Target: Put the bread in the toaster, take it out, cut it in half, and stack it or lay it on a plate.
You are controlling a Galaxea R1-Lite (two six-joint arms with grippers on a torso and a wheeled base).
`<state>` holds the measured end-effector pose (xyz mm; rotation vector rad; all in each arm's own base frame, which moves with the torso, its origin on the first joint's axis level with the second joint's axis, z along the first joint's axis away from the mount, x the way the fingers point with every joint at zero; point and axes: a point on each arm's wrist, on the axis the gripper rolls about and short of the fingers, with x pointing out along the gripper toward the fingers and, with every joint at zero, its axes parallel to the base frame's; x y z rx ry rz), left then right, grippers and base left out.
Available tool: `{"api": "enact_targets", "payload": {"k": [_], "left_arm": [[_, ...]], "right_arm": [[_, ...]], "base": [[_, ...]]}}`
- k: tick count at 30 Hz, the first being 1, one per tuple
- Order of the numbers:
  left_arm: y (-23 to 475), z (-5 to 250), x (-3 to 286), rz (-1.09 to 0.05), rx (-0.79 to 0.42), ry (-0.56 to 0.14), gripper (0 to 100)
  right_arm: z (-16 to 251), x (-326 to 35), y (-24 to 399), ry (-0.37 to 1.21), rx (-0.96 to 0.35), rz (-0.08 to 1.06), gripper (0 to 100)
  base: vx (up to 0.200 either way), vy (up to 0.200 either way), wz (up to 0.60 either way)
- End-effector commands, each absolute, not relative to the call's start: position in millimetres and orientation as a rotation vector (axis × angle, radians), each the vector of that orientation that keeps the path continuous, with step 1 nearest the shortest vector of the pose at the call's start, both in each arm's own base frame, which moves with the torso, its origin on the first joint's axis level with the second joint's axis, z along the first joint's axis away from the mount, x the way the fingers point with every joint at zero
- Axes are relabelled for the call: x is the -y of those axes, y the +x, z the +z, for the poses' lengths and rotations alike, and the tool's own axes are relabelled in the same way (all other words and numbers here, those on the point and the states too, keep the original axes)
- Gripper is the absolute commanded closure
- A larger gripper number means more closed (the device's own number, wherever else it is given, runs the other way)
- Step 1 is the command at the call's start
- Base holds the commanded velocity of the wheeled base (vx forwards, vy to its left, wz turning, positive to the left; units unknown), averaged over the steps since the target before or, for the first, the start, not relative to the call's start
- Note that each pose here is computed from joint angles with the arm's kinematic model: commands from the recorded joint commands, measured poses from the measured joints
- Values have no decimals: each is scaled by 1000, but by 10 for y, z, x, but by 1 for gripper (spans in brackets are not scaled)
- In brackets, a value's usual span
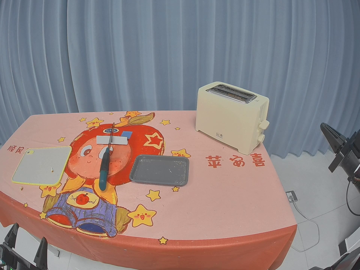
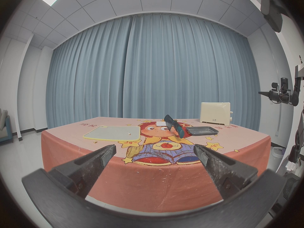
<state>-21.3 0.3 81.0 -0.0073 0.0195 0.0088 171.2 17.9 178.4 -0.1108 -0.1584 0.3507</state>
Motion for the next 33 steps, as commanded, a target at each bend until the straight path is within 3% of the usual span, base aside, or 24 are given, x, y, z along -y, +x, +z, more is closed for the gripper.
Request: {"api": "enact_targets", "payload": {"k": [1,25,33], "left_arm": [[-201,761,-3,9,-37,-7,0],[-201,761,-3,9,-37,-7,0],[-201,761,-3,9,-37,-7,0]], "right_arm": [[1791,-221,1701,-101,162,373,100],[1913,-303,1801,-93,206,407,100],[1891,-505,1797,84,156,466,100]], "base": [[0,0,0],[0,0,0],[0,0,0]]}}
